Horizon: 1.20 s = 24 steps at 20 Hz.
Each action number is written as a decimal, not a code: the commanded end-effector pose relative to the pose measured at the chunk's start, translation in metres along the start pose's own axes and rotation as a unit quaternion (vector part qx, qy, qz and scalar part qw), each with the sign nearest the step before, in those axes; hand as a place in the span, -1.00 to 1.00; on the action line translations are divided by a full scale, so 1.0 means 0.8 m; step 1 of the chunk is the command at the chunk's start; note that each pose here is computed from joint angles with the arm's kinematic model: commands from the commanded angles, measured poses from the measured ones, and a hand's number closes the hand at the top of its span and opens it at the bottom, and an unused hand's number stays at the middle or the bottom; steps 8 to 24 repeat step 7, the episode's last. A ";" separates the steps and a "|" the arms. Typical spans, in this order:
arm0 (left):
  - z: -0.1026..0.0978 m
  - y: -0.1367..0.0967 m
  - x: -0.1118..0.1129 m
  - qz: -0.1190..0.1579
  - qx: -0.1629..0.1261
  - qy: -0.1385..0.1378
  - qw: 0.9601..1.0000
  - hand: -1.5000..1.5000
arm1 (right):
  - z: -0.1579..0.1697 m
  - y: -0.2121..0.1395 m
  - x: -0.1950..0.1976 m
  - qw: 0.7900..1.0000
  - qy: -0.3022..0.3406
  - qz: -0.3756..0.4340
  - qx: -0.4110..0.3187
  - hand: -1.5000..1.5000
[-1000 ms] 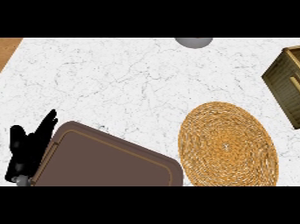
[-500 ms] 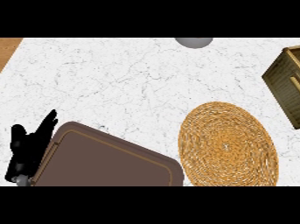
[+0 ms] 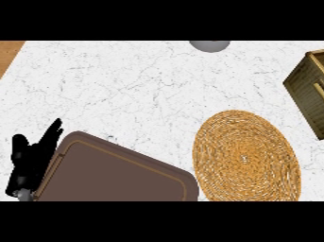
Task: Pick the eggplant from the placemat and place it in the basket
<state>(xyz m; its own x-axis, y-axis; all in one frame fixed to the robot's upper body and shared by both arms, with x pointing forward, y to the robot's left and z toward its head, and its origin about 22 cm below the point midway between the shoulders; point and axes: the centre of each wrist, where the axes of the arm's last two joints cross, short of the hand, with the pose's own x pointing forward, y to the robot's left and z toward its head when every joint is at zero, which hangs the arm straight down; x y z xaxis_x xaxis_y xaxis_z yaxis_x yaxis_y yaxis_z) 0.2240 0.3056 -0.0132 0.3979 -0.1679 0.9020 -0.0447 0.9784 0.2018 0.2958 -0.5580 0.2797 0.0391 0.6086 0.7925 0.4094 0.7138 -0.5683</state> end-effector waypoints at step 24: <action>0.005 -0.021 -0.037 0.017 -0.024 0.058 0.998 0.00 | 0.043 -0.091 -0.027 0.996 0.055 -0.041 -0.061 -1.00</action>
